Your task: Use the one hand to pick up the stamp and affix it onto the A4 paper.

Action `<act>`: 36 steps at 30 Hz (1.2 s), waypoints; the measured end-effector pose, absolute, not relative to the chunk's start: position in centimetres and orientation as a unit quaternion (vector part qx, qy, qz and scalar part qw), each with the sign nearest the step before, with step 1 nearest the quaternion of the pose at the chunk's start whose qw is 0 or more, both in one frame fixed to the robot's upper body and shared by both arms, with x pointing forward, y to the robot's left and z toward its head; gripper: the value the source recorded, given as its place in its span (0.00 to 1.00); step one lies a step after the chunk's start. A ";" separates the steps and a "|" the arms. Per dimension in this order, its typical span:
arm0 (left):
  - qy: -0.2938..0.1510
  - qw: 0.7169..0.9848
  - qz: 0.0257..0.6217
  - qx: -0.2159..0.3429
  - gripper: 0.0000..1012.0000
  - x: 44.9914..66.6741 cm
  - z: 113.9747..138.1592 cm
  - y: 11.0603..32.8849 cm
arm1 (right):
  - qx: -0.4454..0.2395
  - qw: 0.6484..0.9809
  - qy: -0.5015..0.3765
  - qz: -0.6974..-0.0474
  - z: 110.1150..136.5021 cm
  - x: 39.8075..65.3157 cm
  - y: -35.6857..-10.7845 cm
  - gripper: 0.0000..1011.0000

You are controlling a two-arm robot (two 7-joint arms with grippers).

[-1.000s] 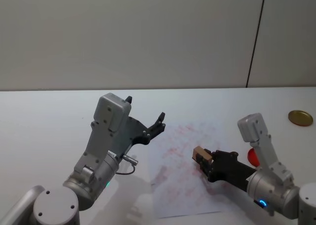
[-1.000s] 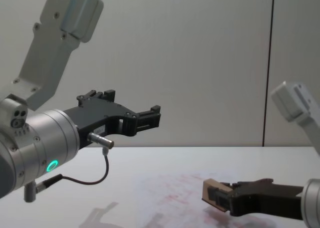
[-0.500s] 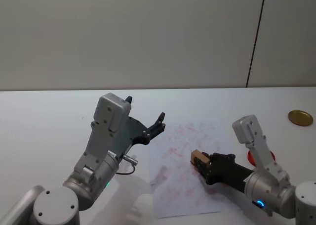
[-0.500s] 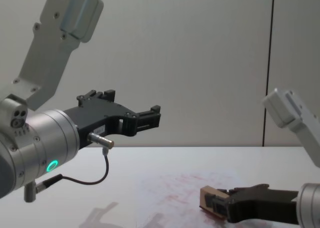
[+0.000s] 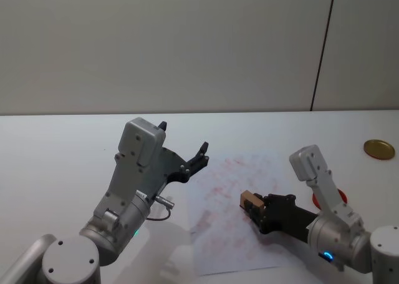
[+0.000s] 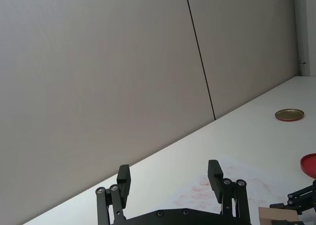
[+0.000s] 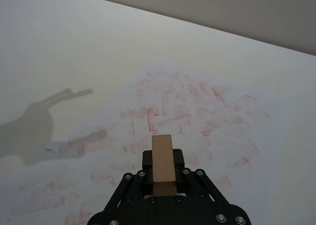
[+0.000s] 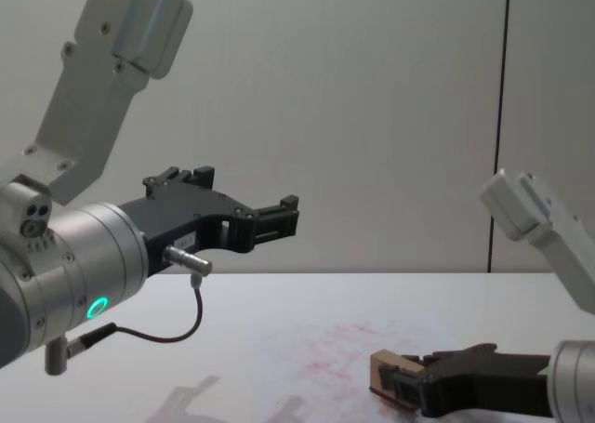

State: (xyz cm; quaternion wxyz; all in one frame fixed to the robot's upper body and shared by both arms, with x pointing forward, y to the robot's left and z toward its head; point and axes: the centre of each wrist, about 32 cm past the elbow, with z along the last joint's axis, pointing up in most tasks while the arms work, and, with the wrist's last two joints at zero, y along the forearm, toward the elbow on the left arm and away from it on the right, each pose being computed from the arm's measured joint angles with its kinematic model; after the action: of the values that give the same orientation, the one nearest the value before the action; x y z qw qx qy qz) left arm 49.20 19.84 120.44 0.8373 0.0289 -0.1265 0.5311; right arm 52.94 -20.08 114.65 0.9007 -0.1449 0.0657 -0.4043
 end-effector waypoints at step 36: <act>-0.126 0.837 0.531 0.029 0.98 49.2 120.4 19.8 | -0.077 0.893 0.017 -0.444 118.3 52.8 -22.4 0.22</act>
State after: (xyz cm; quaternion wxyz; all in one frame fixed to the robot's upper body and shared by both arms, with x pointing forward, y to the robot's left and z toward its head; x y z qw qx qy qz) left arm 49.20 19.84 120.44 0.8373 0.0289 -0.1265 0.5311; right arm 52.79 -22.35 118.32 0.8927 -0.0770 0.0175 -0.4437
